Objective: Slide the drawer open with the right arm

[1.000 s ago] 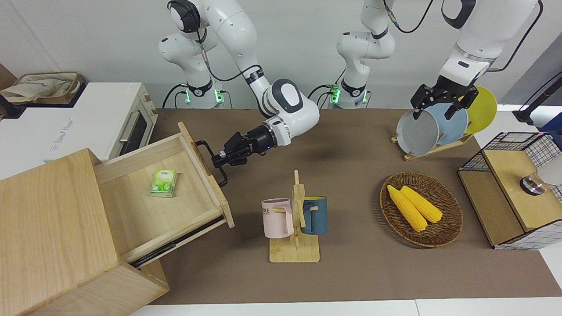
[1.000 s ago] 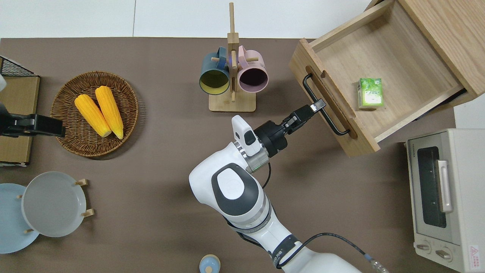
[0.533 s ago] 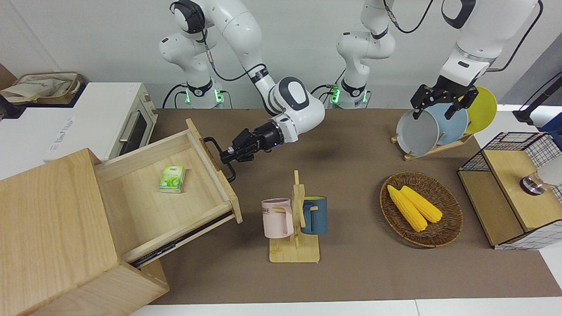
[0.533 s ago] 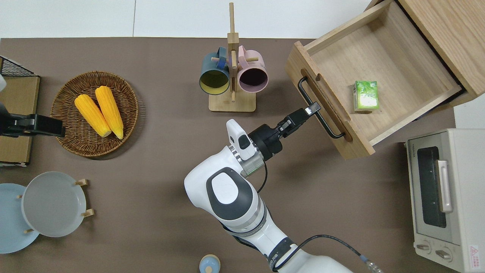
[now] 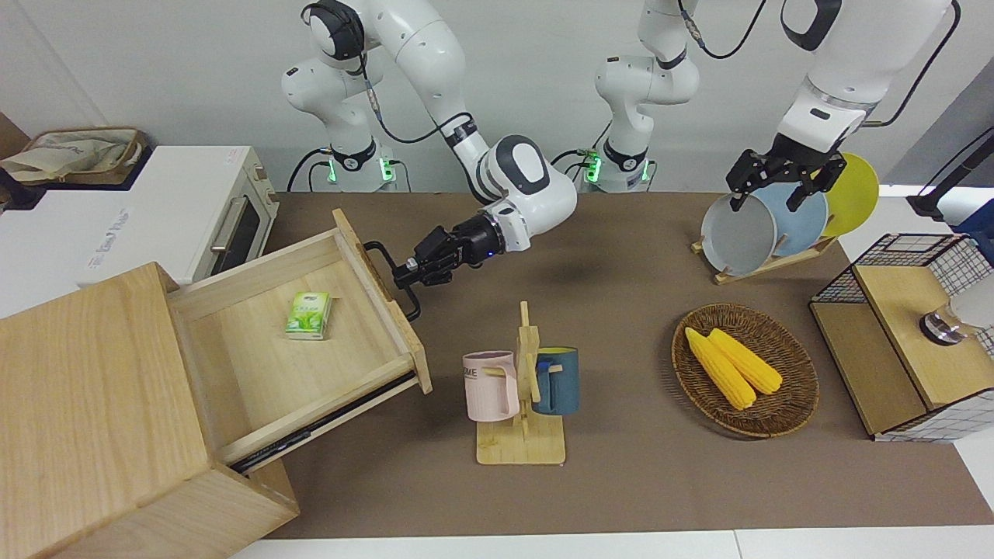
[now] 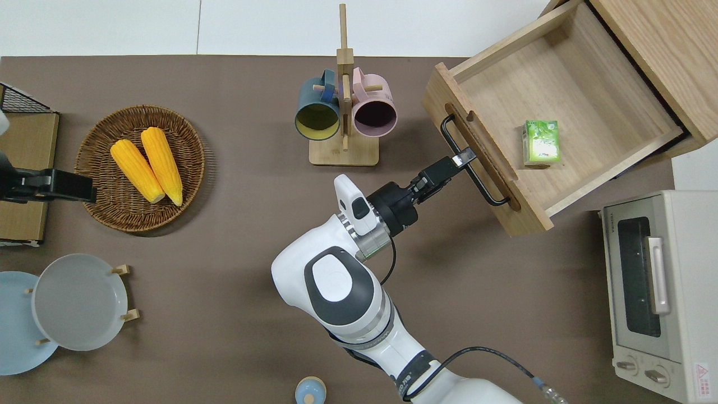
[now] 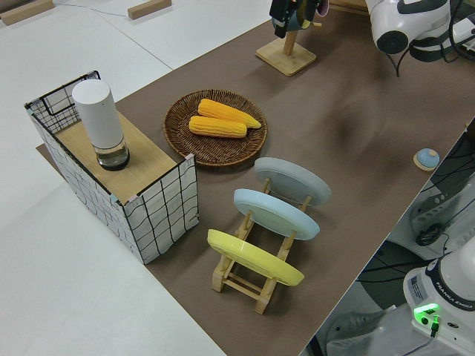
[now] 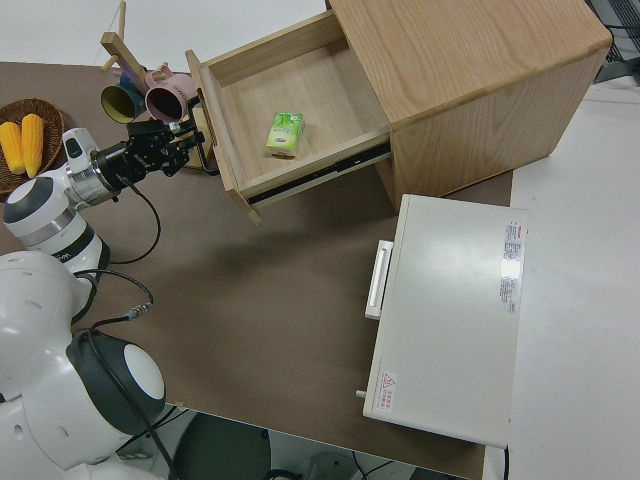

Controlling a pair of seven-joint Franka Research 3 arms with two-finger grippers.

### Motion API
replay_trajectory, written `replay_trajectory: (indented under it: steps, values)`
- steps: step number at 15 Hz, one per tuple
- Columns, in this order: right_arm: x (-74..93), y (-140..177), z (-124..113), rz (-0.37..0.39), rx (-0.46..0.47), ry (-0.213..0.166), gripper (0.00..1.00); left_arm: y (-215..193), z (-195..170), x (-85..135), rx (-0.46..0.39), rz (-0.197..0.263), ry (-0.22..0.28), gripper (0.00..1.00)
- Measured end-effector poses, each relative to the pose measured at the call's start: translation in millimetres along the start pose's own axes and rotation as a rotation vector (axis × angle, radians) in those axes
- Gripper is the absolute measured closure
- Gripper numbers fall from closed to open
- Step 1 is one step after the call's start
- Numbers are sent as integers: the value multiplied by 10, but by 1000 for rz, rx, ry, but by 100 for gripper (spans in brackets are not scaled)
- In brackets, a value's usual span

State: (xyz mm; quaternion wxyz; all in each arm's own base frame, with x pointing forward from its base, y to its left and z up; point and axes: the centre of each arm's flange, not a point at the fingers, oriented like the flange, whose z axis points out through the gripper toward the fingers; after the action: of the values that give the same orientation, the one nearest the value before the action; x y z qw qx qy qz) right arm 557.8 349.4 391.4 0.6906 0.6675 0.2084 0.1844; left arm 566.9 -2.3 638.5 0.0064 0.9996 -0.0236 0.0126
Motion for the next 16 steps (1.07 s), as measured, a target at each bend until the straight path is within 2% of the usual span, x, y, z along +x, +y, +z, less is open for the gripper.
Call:
replay_trajectory:
  steps: [5, 6, 9, 16]
  values:
    - [47, 140, -8, 35, 13, -5, 5, 0, 0, 0, 0, 0, 0, 0]
    - [53, 167, -13, 44, 23, -9, 1, 0, 0, 0, 0, 0, 0, 0]
    - [68, 256, -97, 77, 79, -25, 1, 0, 0, 0, 0, 0, 0, 0]
    - [62, 624, -577, 168, 311, -48, 1, 0, 0, 0, 0, 0, 0, 0]
